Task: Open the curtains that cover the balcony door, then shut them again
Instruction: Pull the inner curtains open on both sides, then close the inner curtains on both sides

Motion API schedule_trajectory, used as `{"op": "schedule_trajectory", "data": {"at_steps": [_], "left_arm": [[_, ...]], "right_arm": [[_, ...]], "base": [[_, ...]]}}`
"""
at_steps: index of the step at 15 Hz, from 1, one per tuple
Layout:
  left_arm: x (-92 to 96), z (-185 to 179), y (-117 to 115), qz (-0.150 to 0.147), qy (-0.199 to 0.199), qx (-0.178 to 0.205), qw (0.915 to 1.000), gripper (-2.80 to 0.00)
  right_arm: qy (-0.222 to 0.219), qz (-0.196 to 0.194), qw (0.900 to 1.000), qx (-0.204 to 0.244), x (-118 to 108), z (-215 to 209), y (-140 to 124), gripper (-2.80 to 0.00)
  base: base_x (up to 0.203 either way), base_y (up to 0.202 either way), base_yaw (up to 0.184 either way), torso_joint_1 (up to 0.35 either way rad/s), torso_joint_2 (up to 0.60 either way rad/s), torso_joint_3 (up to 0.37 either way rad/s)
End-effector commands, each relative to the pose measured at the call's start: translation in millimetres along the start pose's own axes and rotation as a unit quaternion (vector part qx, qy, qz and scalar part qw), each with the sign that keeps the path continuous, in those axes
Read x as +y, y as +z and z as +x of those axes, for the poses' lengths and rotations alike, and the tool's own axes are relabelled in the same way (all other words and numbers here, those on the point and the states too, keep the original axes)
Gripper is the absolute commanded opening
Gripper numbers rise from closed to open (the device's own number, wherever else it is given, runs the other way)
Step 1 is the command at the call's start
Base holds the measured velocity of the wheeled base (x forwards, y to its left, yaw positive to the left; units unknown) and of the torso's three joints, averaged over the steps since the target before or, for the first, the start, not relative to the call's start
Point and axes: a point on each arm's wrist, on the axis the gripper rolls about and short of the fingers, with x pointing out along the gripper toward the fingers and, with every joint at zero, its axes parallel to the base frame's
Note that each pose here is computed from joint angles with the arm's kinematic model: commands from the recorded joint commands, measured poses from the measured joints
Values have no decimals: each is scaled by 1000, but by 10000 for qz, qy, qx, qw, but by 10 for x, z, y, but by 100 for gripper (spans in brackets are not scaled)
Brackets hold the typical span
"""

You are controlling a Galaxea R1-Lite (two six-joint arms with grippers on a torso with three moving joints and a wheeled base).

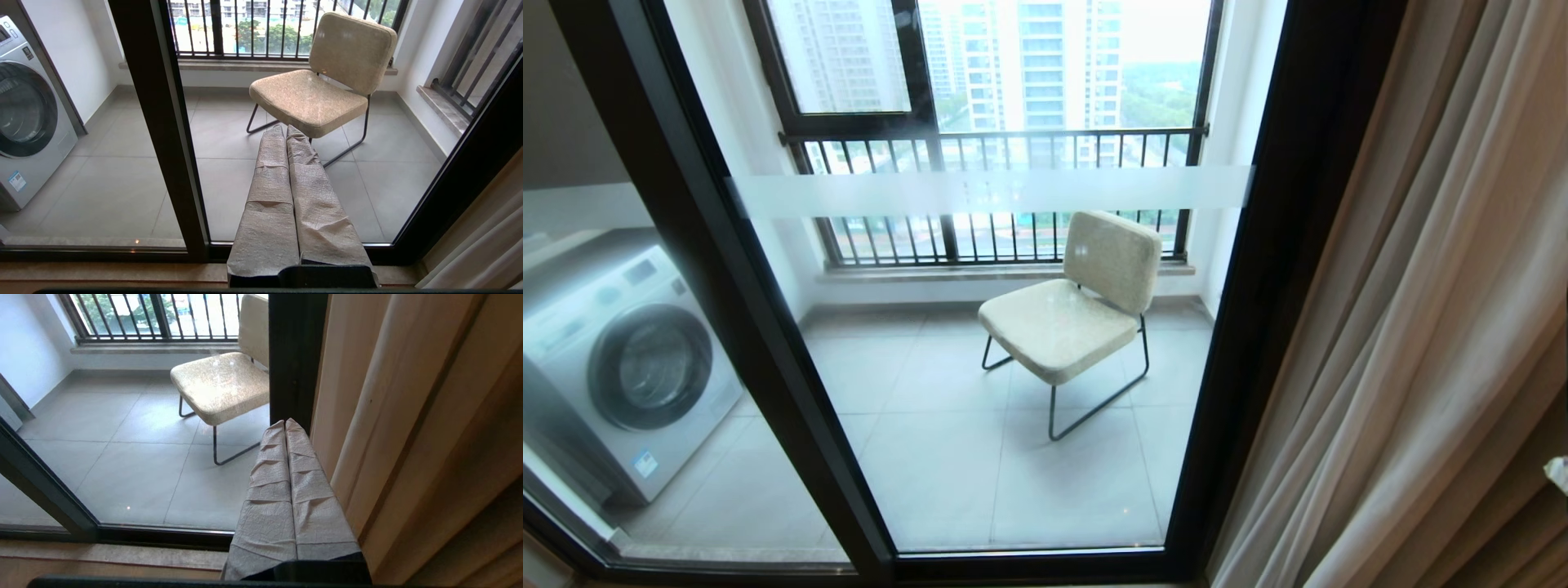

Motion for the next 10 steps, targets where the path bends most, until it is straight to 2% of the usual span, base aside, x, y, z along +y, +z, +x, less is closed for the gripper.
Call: {"op": "schedule_trajectory", "data": {"at_steps": [1, 4, 10], "left_arm": [[0, 0, 0, -2, 3, -2, 10000, -280], [0, 0, 0, -1, 3, -2, 10000, -280], [0, 0, 0, -1, 3, -2, 10000, -280]], "right_arm": [[-68, -39, 9999, -107, 48, -127, -34, -280], [-113, -40, 9999, -31, 76, -293, -139, -280], [-119, -69, 9996, -228, 102, -633, -390, -280]], "base": [[0, 0, 0, 0, 0, 0], [0, 0, 0, 0, 0, 0], [0, 0, 0, 0, 0, 0]]}}
